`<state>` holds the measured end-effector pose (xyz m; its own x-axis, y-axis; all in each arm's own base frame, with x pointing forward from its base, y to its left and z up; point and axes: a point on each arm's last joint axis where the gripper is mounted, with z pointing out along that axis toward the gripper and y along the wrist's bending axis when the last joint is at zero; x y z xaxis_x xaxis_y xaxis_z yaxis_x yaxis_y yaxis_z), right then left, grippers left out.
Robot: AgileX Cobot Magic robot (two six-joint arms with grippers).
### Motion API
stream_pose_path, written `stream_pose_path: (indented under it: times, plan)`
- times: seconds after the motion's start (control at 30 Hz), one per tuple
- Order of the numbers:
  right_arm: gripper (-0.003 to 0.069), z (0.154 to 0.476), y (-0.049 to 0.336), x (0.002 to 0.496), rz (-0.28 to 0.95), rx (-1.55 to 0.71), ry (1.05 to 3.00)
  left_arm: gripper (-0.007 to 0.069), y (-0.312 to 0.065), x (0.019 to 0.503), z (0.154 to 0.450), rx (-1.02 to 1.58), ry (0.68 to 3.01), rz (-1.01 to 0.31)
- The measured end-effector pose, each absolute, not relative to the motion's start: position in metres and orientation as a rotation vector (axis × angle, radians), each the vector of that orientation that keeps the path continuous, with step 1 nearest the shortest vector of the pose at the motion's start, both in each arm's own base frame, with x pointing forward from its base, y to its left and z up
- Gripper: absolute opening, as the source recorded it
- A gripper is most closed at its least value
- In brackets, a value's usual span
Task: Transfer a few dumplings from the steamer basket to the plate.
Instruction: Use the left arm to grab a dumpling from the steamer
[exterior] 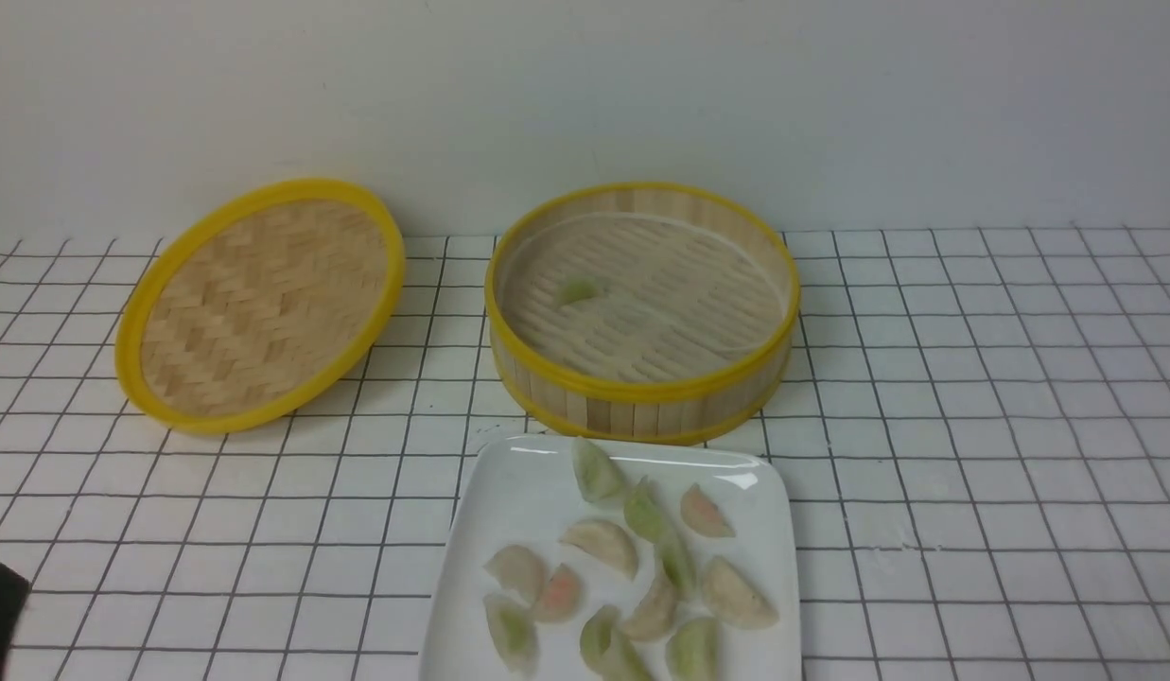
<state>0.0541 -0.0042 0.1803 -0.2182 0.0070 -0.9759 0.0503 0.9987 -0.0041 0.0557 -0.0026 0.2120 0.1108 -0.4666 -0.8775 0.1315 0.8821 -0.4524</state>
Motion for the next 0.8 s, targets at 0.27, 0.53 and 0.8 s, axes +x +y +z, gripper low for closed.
stream_pose_path:
  times: [0.27, 0.53, 0.8]
  plan:
    - [-0.0015, 0.18, -0.004, 0.054, -0.037, 0.045, 1.789, -0.0006, -0.005, 0.061, 0.318, -0.279, 1.314, -0.506]
    - [-0.0015, 0.18, -0.004, 0.054, -0.037, 0.045, 1.788, -0.0006, -0.035, 0.175, 0.382, 0.016, 2.125, -0.374]
    - [-0.0015, 0.181, -0.004, 0.054, -0.037, 0.045, 1.788, -0.0006, -0.075, 0.34, 0.356, 0.383, 2.574, -0.452]
